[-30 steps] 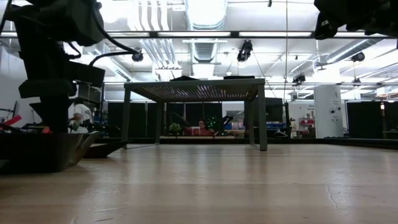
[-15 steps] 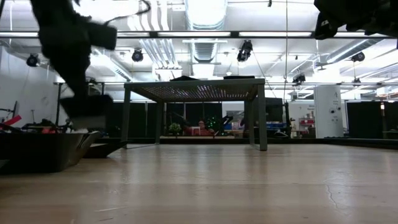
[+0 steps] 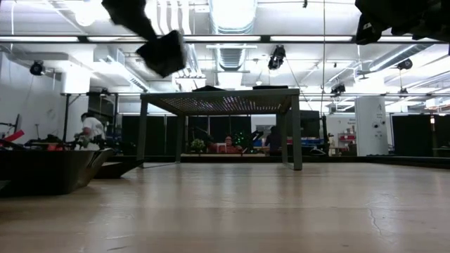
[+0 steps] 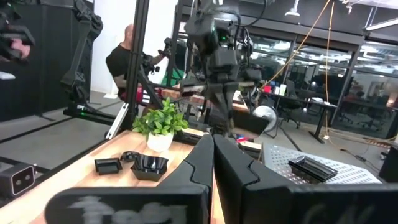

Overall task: Pick & Place Mini shaped plates
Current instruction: Stack the black distorted square plate on top of the other black distorted square plate on the shelf, then stack the black drop shaped plate on top of the other black drop shaped plate on the shelf

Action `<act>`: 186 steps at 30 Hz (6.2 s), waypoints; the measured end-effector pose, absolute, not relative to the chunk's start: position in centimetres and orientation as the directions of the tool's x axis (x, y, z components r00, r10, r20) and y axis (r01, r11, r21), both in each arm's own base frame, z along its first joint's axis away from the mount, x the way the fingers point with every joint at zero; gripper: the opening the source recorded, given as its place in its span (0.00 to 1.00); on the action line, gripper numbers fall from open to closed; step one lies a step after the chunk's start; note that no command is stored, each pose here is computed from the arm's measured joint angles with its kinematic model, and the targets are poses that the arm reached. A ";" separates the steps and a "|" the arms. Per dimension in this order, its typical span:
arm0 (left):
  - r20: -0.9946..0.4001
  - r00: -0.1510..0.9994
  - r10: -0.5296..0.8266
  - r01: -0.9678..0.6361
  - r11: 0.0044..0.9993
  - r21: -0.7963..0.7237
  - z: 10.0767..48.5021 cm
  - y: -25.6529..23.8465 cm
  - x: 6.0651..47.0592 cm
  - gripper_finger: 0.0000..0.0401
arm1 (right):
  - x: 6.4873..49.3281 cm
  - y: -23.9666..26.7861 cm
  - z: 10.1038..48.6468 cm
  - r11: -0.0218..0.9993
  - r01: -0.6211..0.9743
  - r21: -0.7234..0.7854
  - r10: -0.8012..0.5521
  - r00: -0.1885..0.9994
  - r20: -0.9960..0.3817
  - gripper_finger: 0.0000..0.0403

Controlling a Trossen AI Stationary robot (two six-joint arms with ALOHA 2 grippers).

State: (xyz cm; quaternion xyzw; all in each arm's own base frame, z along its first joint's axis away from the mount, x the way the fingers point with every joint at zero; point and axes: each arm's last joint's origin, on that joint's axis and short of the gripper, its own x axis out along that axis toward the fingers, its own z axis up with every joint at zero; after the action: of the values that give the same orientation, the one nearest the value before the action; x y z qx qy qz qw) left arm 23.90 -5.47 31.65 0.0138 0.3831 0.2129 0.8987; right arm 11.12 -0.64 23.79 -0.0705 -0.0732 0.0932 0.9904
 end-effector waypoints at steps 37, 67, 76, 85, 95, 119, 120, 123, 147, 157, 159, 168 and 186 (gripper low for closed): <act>-0.282 0.828 0.484 -0.411 0.868 0.280 35.2 4.1 35.4 0.00 | 11.1 -0.6 23.8 0.972 -0.174 -0.155 0.195 0.972 0.132 0.02; -0.530 0.692 0.491 -0.321 0.866 0.384 33.4 9.4 42.9 0.00 | 11.1 -0.6 23.7 0.972 -0.174 -0.157 0.195 0.972 0.131 0.02; -0.522 0.699 0.489 -0.330 0.868 0.371 33.5 9.9 42.9 0.00 | 11.1 -0.6 23.7 0.973 -0.175 -0.153 0.195 0.972 0.131 0.02; -0.521 0.704 0.482 -0.320 0.871 0.374 33.5 9.9 43.0 0.03 | 11.1 -0.6 23.7 0.972 -0.174 -0.157 0.195 0.972 0.131 0.02; -0.516 0.704 0.488 -0.338 0.869 0.361 33.6 9.9 43.0 0.27 | 11.1 -0.6 23.7 0.973 -0.175 -0.153 0.195 0.972 0.131 0.02; -0.827 0.487 0.282 -0.193 0.958 0.213 32.7 -3.4 38.2 0.35 | 11.2 -0.6 23.7 0.972 -0.175 -0.155 0.195 0.972 0.127 0.02; -0.831 0.485 0.271 -0.182 0.961 0.208 32.5 -4.2 38.1 0.35 | 11.2 -0.6 23.6 0.973 -0.176 -0.151 0.195 0.973 0.126 0.02; -0.850 0.467 0.244 -0.143 0.969 0.200 31.8 -6.9 37.4 0.35 | 11.2 -0.7 23.6 0.972 -0.175 -0.155 0.195 0.973 0.124 0.02; -0.963 0.133 0.233 -0.190 0.960 0.206 19.4 -12.4 31.3 0.32 | 11.2 -0.7 23.6 0.973 -0.176 -0.151 0.195 0.973 0.124 0.02; -0.959 0.167 0.227 -0.202 0.960 0.193 17.4 -12.1 31.1 0.31 | 11.2 -0.7 23.6 0.973 -0.175 -0.153 0.195 0.973 0.123 0.02; -0.963 0.155 0.222 -0.201 0.961 0.189 17.1 -12.0 30.9 0.31 | 11.2 -0.7 23.6 0.973 -0.176 -0.150 0.195 0.973 0.123 0.02; -0.963 0.145 0.226 -0.223 0.956 0.191 16.9 -11.3 31.0 0.22 | 11.2 -0.7 23.6 0.972 -0.175 -0.155 0.195 0.973 0.123 0.02; -0.966 0.157 0.206 -0.262 0.952 0.160 17.7 -10.3 31.6 0.00 | 11.2 -0.7 23.6 0.972 -0.175 -0.154 0.194 0.973 0.123 0.02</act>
State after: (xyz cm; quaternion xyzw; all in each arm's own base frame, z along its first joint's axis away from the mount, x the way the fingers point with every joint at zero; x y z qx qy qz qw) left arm 31.59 -10.26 17.73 -0.0223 0.6308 0.1537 0.7602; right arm 11.22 -0.66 23.62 -0.0712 -0.0689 0.0932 0.9907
